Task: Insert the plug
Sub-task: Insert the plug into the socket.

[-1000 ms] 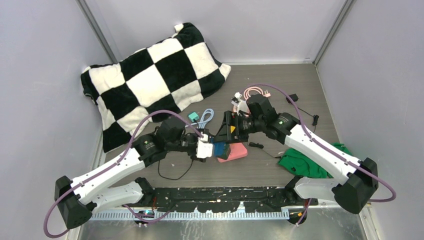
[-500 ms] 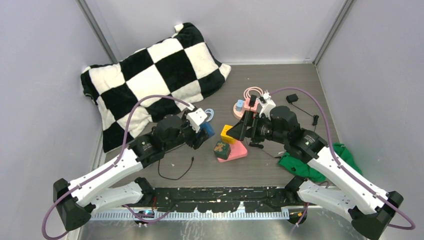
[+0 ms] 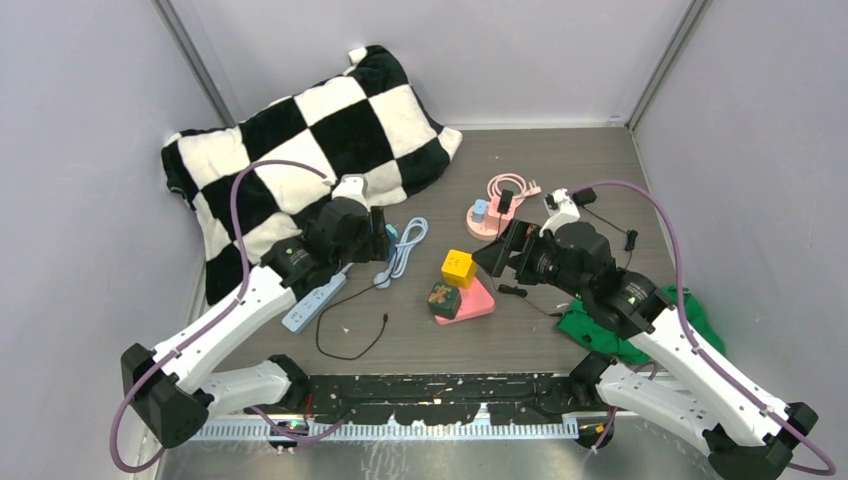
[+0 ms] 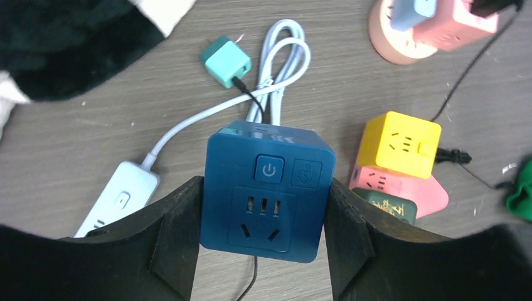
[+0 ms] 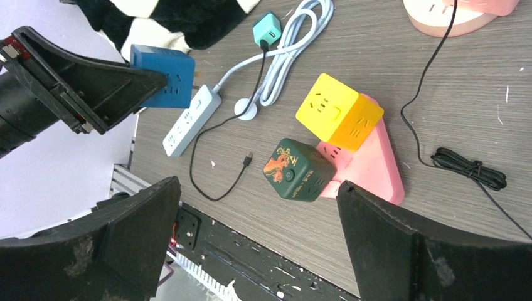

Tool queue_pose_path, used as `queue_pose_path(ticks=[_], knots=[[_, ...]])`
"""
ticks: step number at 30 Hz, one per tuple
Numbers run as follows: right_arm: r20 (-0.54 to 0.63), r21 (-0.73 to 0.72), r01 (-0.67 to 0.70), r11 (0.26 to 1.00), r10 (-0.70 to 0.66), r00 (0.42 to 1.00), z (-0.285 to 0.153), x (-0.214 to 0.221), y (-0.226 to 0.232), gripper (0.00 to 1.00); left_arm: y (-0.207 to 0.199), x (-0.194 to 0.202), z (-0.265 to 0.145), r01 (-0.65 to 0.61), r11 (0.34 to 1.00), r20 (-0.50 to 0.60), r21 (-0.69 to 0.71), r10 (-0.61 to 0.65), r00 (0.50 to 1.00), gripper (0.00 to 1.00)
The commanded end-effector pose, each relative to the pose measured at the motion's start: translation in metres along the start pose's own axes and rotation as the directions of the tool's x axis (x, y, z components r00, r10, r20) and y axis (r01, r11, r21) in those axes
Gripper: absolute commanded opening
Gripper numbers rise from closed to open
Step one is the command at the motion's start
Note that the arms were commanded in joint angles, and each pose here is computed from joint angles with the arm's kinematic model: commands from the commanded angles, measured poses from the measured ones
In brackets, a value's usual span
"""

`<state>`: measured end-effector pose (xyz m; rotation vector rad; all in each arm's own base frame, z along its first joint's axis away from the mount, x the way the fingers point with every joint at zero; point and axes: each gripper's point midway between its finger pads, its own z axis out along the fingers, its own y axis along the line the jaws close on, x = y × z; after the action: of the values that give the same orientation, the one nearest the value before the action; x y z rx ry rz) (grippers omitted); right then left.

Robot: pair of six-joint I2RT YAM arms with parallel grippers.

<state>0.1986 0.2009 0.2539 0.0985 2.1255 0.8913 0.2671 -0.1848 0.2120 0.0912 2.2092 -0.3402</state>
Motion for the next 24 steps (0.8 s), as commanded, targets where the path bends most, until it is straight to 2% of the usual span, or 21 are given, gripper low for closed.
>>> queue_pose_path(ticks=[1, 3, 5, 10, 17, 21, 24], knots=[[0.029, 0.017, 0.006, 1.0, -0.007, 1.0, -0.002, -0.004, -0.005, 1.0, 0.028, -0.011, -0.007, 0.231, 0.963, 0.122, -0.14, -0.215, 0.969, 0.01], [0.029, 0.019, 0.008, 1.0, -0.008, 1.0, -0.004, -0.003, -0.007, 1.0, 0.047, -0.007, -0.007, 0.313, 0.926, 0.151, -0.211, -0.286, 0.946, 0.01], [0.034, 0.019, 0.007, 1.0, -0.007, 0.999, -0.005, -0.002, -0.009, 1.0, 0.075, 0.0, -0.013, 0.383, 0.859, 0.176, -0.34, -0.342, 0.923, 0.01], [0.044, 0.028, 0.001, 1.0, -0.003, 0.999, -0.007, 0.003, -0.016, 1.0, 0.121, 0.018, -0.028, 0.403, 0.707, 0.139, -0.581, -0.402, 0.905, 0.01], [0.045, 0.024, 0.001, 1.0, -0.002, 0.999, -0.008, 0.004, -0.018, 1.0, 0.139, 0.029, -0.024, 0.46, 0.662, 0.175, -0.592, -0.452, 0.875, 0.0], [0.045, 0.021, 0.0, 1.0, -0.001, 0.999, -0.011, 0.006, -0.018, 1.0, 0.159, 0.043, -0.026, 0.455, 0.592, 0.165, -0.665, -0.478, 0.863, 0.0], [0.05, 0.019, 0.004, 1.0, -0.005, 0.999, -0.014, 0.005, -0.019, 1.0, 0.162, 0.053, -0.02, 0.462, 0.574, 0.135, -0.676, -0.52, 0.844, 0.01]])
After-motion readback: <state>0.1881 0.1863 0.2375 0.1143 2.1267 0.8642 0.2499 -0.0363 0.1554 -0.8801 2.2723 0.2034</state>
